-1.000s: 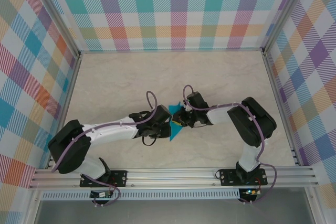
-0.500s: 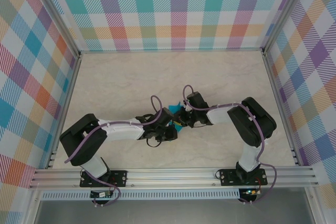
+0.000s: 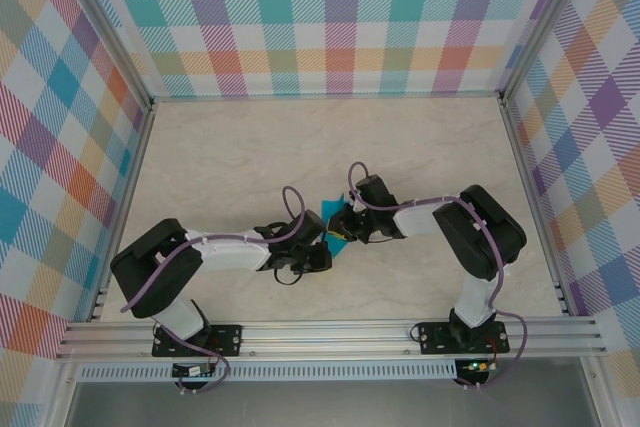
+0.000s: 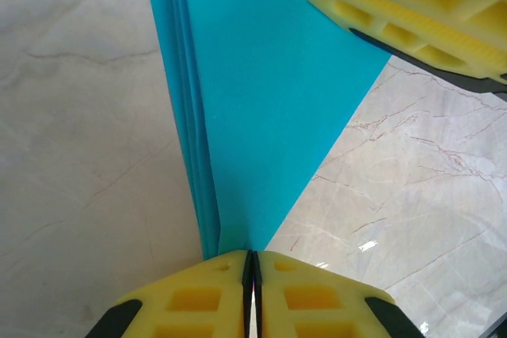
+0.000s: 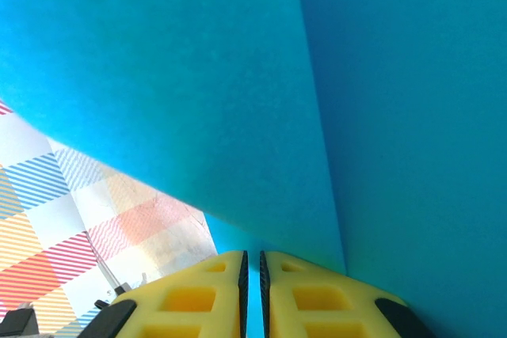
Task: Fold a paper plane with a square sheet of paper (pick it up from the middle)
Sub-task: Fourth fold the wing at the center of the table.
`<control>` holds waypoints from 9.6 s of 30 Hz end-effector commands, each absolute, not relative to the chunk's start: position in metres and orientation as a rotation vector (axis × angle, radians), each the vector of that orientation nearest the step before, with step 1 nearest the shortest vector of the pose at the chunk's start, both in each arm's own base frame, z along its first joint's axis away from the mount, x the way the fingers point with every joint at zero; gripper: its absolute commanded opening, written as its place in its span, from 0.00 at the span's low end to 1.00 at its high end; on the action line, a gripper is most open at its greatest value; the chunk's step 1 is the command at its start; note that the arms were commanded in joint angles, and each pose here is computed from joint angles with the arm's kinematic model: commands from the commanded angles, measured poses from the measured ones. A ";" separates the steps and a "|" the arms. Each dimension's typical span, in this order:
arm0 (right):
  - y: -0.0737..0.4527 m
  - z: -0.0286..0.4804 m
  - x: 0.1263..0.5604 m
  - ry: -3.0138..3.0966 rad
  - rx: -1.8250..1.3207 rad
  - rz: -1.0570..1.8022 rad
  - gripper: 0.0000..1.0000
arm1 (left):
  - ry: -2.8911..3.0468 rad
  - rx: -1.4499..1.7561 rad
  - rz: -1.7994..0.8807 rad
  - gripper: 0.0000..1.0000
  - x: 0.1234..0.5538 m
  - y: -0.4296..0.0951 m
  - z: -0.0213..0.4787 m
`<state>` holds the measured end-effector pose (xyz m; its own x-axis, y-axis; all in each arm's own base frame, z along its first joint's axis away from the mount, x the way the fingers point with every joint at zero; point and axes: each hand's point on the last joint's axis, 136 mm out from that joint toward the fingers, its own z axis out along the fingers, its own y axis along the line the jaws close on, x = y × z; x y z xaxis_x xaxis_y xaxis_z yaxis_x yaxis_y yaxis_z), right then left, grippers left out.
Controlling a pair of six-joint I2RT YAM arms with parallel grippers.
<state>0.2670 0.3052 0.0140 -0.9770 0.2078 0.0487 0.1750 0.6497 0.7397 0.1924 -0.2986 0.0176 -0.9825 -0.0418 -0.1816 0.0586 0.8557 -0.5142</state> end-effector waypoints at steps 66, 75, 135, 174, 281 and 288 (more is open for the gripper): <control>0.260 -0.064 0.214 3.096 0.666 0.921 0.15 | 2.717 -0.272 -0.870 0.03 0.237 -0.300 0.030; 0.260 -0.061 0.215 3.091 0.646 0.923 0.15 | 2.750 -0.295 -0.765 0.02 0.235 -0.287 0.003; 0.246 0.003 0.348 2.758 0.411 1.017 0.10 | 2.957 -0.234 -0.503 0.00 0.187 -0.237 -0.048; 0.292 0.062 0.313 2.699 0.140 1.264 0.11 | 2.963 -0.224 -0.520 0.00 0.190 -0.244 -0.046; 0.258 -0.030 0.278 2.969 0.270 0.955 0.09 | 2.814 -0.395 -0.969 0.12 0.201 -0.254 0.017; 0.258 -0.029 0.277 2.969 0.273 0.954 0.09 | 2.711 -0.337 -1.072 0.13 0.216 -0.270 0.055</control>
